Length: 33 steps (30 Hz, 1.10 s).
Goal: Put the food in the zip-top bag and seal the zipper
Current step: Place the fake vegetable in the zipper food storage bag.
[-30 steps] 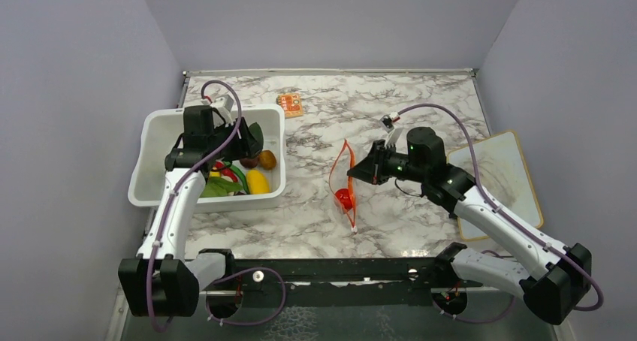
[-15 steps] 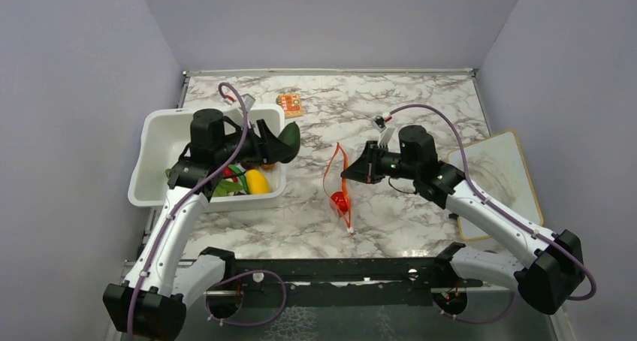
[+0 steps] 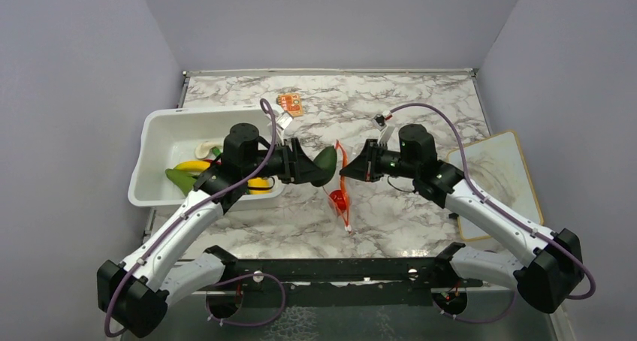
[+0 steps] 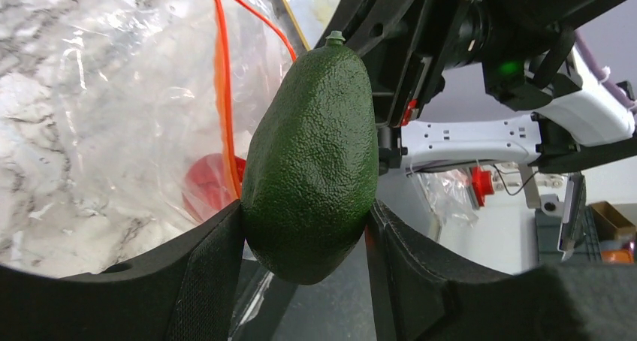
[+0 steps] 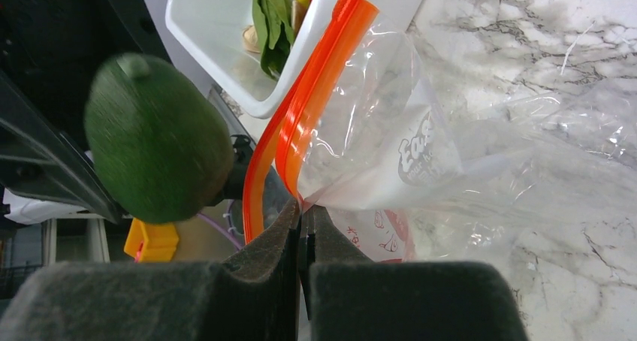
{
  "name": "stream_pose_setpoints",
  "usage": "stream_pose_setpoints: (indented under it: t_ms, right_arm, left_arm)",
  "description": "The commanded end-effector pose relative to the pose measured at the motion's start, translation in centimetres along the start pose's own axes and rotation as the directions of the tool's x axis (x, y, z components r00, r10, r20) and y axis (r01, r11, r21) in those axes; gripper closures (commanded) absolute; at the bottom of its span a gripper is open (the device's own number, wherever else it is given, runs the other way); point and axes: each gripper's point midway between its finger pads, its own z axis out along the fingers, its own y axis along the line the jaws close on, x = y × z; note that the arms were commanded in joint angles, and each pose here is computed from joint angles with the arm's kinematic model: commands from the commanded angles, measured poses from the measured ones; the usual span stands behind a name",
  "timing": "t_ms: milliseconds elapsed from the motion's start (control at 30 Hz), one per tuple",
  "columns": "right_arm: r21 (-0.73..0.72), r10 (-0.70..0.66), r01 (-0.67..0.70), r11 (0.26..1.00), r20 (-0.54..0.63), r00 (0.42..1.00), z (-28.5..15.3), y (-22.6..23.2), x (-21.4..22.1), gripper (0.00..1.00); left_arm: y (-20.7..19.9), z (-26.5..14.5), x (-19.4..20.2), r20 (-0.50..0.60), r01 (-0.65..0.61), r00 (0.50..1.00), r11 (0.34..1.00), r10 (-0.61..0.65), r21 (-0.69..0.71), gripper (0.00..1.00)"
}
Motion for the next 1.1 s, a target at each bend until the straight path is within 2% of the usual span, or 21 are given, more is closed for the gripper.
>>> stream_pose_setpoints:
  t_ms: [0,500,1067]
  right_arm:
    - [-0.052,-0.021,0.024,0.998,0.053,0.998,0.2,1.8,-2.0,0.99]
    - [-0.118,-0.057,0.066,0.991,0.079,0.995,-0.5,3.4,-2.5,0.98]
    - [-0.148,-0.065,0.075,0.986,0.076,0.995,-0.6,3.9,-2.3,0.99]
  left_arm:
    - [-0.5,1.2,1.2,-0.036,0.003,0.999,0.999,-0.001,0.049,0.73]
    - [3.4,2.8,2.9,-0.088,0.009,0.996,0.995,-0.018,-0.102,0.74]
    - [5.4,2.8,3.1,-0.108,-0.017,0.994,0.976,-0.007,-0.216,0.75]
